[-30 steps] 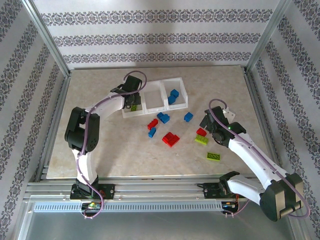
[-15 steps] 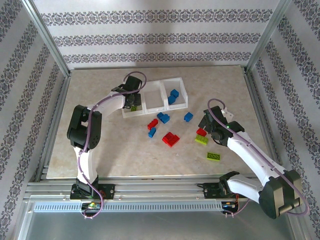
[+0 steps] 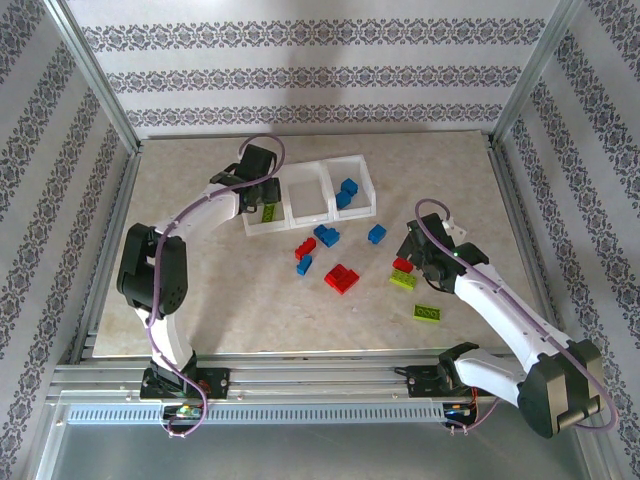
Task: Sort the legos into containers by color
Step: Pick up the lego from the center of the table.
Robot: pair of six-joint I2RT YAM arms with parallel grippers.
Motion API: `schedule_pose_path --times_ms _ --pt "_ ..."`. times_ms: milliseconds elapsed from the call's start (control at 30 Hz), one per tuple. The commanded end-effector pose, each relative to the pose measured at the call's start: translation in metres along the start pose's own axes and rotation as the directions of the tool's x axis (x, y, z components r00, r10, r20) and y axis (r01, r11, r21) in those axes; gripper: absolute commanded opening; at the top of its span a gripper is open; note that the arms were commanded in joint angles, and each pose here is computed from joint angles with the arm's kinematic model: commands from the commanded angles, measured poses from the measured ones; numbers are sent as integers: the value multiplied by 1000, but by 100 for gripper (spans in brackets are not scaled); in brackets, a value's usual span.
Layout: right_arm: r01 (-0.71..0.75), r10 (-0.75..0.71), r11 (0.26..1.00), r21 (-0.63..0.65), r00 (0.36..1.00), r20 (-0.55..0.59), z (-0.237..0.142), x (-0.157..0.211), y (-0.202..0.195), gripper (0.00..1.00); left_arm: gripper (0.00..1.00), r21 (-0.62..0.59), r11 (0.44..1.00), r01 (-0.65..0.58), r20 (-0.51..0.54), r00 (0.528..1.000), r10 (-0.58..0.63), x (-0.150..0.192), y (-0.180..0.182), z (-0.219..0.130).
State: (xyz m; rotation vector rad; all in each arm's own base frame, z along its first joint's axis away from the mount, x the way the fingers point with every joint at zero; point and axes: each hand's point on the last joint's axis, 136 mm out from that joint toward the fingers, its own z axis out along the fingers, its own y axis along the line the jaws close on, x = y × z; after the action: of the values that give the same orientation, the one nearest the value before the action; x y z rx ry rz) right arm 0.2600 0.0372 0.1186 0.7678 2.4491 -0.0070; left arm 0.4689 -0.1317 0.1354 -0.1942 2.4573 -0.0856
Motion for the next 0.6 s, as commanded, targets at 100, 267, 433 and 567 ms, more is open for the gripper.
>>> schedule_pose_path --times_ms 100,267,433,567 --pt "-10 11 1000 28 1000 -27 0 9 -14 98 63 7 1000 27 7 1000 -27 2 7 -12" --pt "-8 9 1000 25 999 -48 2 13 -12 98 72 40 998 42 2 999 -42 9 6 -21" --pt "5 -5 1000 -9 997 -81 4 20 -1 95 83 75 994 74 6 997 -75 19 7 -33" --pt "24 -26 1000 -20 995 -100 6 28 9 93 93 89 991 97 14 995 -99 26 9 -43"
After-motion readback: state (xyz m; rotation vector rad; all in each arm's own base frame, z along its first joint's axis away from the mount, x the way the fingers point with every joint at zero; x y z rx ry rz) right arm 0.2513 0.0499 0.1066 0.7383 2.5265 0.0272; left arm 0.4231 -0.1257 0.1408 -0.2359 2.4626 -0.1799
